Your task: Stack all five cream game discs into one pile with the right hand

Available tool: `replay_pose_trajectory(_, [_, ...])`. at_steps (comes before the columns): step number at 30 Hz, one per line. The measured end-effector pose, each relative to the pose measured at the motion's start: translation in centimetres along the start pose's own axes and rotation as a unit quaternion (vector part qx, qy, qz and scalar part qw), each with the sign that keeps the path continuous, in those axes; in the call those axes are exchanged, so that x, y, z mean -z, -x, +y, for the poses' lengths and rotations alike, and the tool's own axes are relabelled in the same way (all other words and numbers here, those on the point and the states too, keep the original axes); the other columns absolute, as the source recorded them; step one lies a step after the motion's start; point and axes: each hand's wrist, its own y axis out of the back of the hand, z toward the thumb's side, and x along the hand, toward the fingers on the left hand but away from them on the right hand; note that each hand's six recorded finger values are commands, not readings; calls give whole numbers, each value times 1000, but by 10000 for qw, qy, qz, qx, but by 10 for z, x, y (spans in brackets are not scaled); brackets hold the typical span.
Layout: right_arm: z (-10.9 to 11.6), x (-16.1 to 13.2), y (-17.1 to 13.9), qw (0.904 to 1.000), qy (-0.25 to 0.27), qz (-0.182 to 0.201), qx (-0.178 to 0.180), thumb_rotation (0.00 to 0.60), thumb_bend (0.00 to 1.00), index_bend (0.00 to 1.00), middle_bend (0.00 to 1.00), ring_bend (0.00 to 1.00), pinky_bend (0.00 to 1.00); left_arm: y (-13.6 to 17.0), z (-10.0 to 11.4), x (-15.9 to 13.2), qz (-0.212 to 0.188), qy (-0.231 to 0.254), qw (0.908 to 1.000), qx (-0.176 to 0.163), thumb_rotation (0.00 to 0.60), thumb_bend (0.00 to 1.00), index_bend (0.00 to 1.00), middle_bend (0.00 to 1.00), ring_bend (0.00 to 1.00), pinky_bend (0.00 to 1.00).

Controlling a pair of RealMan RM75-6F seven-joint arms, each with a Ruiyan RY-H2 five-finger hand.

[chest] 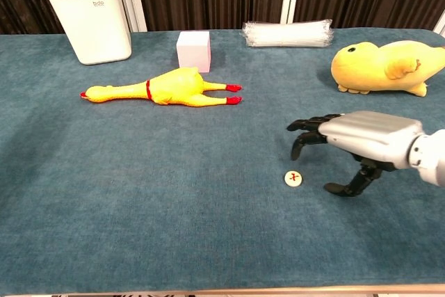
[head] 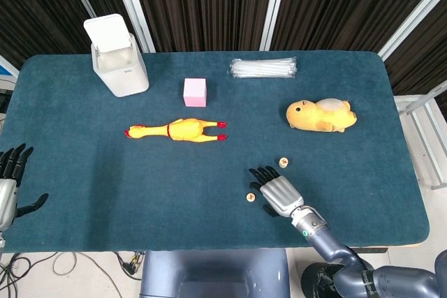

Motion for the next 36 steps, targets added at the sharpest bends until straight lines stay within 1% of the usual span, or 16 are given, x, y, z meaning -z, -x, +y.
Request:
replay_pose_trajectory(4, [2,-13,6,9999,40,128,80,600,423,286,0,0,86,0,0,0,-14,18,10000,7,600,169,49,0,0,49])
replay_pose_trajectory(7, [0,-16,11,9999,83,111,58,600,423,286,0,0,86,1,1,0,-27,43,10000,14,600,169,49,0,0,49])
replay_pose_trajectory(16, [-5,-13,20,9999,121,47,-1,600,422,287,0,0,86,0,1,0,-28,44,10000,16,600,169,49,0,0,48])
replay_pose_trajectory(23, [-8,-8,20,9999,127,3,-48,600,423,341,0,0,86,1,1,0,-23,32,10000,11,600,169,49,0,0,49])
replay_pose_trajectory(36, [-13,-6,18,9998,161,25,-83,600,423,383,0,0,87,1,0,0,-16,13,10000,3,600,169,49,0,0,50])
